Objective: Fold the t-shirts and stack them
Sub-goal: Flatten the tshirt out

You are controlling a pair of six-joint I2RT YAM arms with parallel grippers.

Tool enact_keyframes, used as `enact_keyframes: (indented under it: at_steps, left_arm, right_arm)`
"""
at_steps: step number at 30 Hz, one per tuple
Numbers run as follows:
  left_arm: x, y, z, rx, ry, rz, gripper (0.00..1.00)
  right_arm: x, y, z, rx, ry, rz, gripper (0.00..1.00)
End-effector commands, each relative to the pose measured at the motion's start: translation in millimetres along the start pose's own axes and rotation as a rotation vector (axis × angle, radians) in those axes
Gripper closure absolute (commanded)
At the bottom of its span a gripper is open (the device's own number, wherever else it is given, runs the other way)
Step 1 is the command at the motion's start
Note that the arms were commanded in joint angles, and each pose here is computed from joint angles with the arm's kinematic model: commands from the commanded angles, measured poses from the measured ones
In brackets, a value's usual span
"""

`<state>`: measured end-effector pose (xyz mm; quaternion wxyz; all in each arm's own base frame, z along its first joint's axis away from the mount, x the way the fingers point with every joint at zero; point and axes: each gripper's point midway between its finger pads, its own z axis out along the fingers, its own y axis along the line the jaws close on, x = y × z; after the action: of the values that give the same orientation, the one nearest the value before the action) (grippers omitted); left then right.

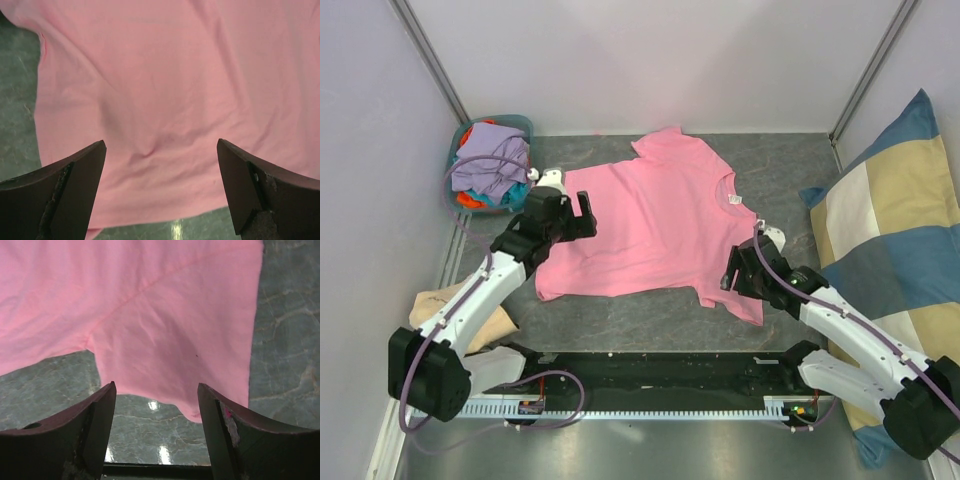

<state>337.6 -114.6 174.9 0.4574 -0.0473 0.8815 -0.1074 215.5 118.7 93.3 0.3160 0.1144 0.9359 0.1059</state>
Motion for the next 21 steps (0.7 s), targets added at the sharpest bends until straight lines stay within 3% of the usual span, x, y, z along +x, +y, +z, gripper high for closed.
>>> enact_keyframes:
  at_steps: [1,12,21]
  left_arm:
    - [10,4,-22,0.006,-0.017,-0.076,0.0]
    - [17,4,-38,0.031,-0.014,-0.073,0.0]
    - [22,1,-50,0.076,-0.015,-0.051,0.0]
  right_arm:
    - [2,-30,-3,0.169,-0.093,0.135,0.25]
    - [21,-65,-13,0.289,-0.166,0.305,0.26]
    - [40,-44,-3,0.323,-0.138,0.231,0.25]
